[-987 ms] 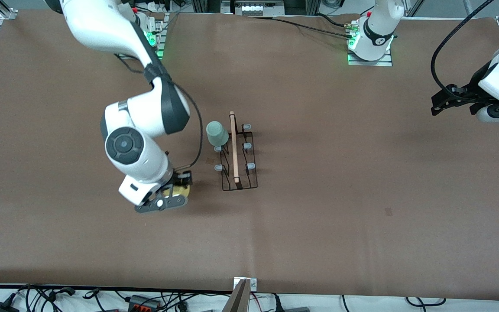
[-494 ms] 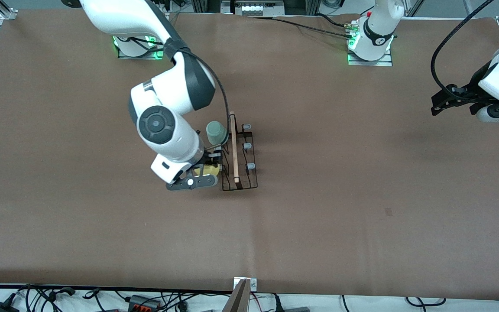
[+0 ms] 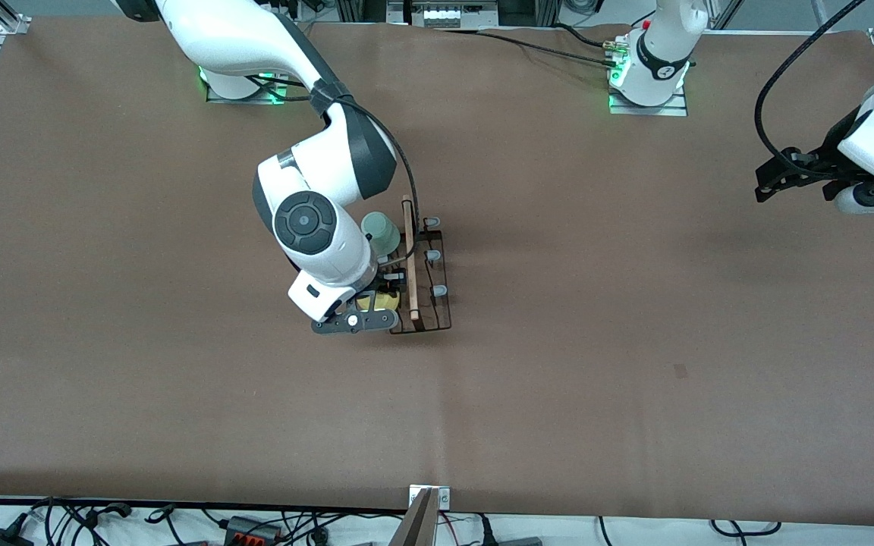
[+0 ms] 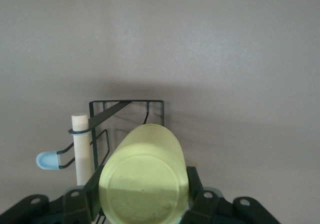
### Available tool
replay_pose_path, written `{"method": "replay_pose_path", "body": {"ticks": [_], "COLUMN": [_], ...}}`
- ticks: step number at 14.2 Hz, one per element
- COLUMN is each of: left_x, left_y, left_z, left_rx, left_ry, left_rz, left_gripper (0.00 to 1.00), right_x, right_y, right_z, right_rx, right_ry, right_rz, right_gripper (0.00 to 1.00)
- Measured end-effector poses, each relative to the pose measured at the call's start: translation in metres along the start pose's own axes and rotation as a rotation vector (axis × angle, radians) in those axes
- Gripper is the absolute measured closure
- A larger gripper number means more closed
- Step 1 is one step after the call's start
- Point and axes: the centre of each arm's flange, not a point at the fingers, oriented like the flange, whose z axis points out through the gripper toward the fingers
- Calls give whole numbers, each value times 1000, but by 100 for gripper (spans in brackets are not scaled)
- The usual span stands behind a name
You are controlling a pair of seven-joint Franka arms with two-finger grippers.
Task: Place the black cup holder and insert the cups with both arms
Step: 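Slide the yellow cup onto a holder peg and open the right gripper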
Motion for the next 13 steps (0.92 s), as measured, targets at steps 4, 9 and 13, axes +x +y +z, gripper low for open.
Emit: {"method": "replay_pose_path", "body": {"ticks": [4,9,13], "left_x": [0,0,0], "left_y": [0,0,0], "left_z": [0,0,0], "left_rx": [0,0,0], "left_ry": [0,0,0], "left_rz": [0,0,0], "left_gripper": [0,0,0], "right_x": [0,-11,-4], "right_y": [-5,-19,-10], "right_z": [11,39,21], "right_rx": [0,-20,-16], "right_ry": [6,-27,6], "right_rz": [7,4,50], "right_gripper": [33,28,0]}}
